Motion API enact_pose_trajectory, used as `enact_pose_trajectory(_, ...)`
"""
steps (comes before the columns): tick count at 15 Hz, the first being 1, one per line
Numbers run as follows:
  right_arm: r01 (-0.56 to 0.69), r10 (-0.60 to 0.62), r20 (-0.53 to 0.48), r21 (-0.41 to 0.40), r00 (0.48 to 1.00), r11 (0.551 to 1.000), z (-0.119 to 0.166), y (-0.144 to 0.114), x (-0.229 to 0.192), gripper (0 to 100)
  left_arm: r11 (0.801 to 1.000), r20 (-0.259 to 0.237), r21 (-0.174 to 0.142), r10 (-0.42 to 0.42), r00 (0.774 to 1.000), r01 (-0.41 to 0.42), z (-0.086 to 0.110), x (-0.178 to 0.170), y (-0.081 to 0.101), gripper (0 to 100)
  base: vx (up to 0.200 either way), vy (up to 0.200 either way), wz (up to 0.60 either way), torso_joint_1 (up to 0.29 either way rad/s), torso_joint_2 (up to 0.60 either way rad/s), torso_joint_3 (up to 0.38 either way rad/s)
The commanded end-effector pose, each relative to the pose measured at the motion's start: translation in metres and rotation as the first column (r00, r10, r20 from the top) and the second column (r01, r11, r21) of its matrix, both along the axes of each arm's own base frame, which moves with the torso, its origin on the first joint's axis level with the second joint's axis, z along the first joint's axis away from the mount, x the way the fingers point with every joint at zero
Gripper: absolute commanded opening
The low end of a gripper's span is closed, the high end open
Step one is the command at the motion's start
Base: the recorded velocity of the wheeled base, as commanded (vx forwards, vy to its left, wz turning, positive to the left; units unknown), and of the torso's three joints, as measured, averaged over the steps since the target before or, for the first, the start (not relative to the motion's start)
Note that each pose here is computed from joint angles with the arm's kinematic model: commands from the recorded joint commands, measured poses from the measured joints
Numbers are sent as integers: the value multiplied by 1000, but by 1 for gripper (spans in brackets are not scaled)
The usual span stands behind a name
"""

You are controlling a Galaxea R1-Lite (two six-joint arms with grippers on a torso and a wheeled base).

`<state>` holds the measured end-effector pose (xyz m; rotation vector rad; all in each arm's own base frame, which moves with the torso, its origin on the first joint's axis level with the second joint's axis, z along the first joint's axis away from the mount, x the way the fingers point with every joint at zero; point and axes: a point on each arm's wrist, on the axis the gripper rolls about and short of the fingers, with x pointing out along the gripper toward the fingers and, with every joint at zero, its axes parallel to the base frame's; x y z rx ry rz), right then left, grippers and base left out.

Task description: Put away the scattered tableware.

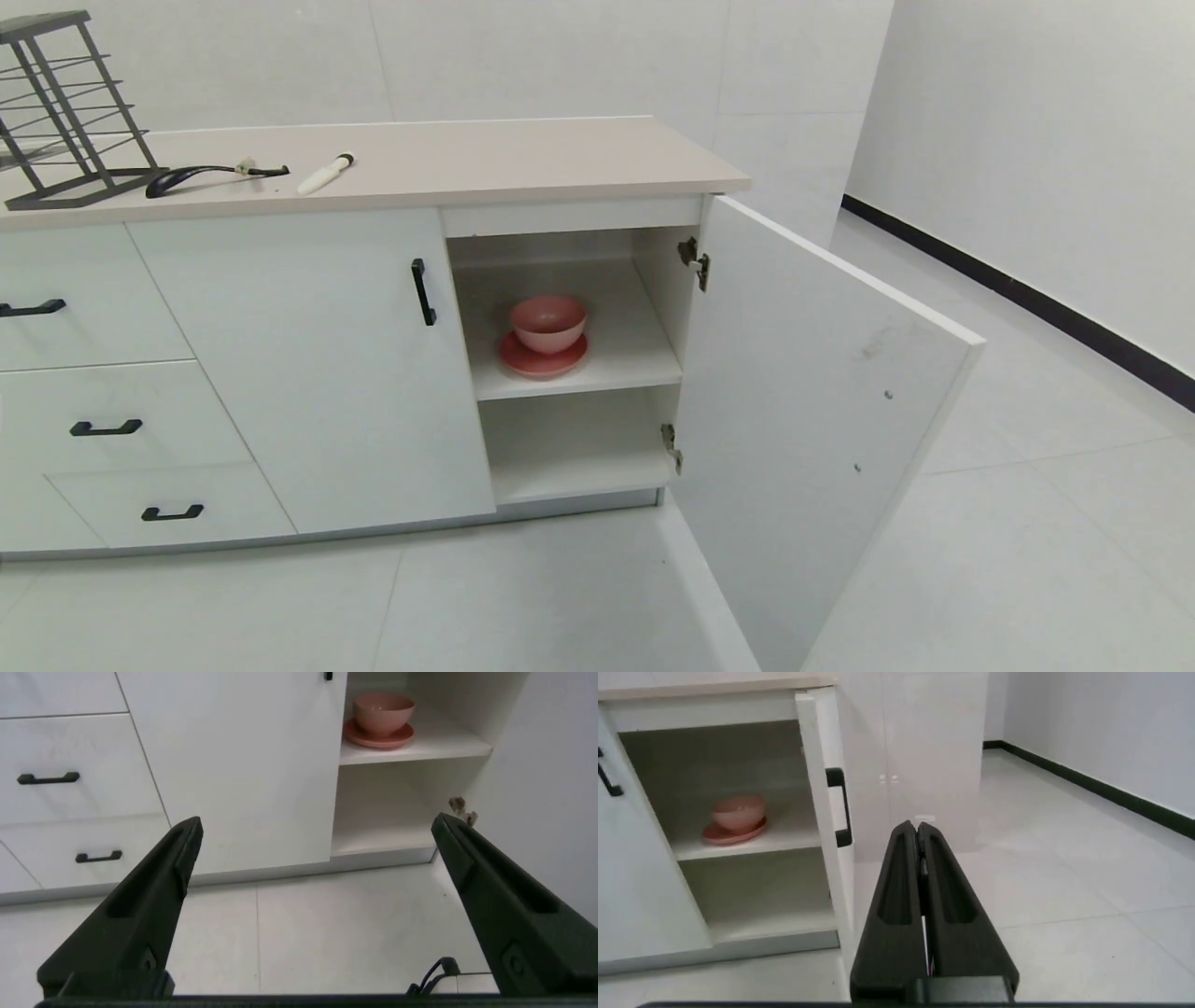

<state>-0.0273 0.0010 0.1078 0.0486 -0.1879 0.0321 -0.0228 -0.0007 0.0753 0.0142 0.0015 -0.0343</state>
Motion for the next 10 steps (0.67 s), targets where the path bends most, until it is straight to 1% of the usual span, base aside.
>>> enact_pose_trajectory(1, -111, 106, -166, -23, 980, 994, 40, 2, 27, 0, 1000, 0, 0, 2, 1000, -2, 0, 0, 0, 100, 0, 0, 0, 0, 0, 0)
enact_pose_trajectory(3, -163, 139, -259, -76, 956, 984, 59, 3, 59, 0, 1000, 0, 1, 2, 1000, -2, 0, 0, 0, 100, 0, 0, 0, 0, 0, 0)
enact_pose_trajectory(5, -224, 194, -303, -68, 933, 972, 65, 5, 86, 0, 1000, 0, 1, 2, 1000, -2, 0, 0, 0, 100, 0, 0, 0, 0, 0, 0)
enact_pose_trajectory(7, -311, 275, -351, -48, 895, 949, 67, 9, 122, 0, 1000, 0, 1, 2, 1000, -2, 0, 0, 0, 100, 0, 0, 0, 0, 0, 0)
enact_pose_trajectory(10, -333, 287, -393, -52, 874, 942, 58, 9, 170, 0, 1000, -1, 1, 2, 1000, -2, 0, 0, 0, 100, 0, 0, 0, 0, 0, 0)
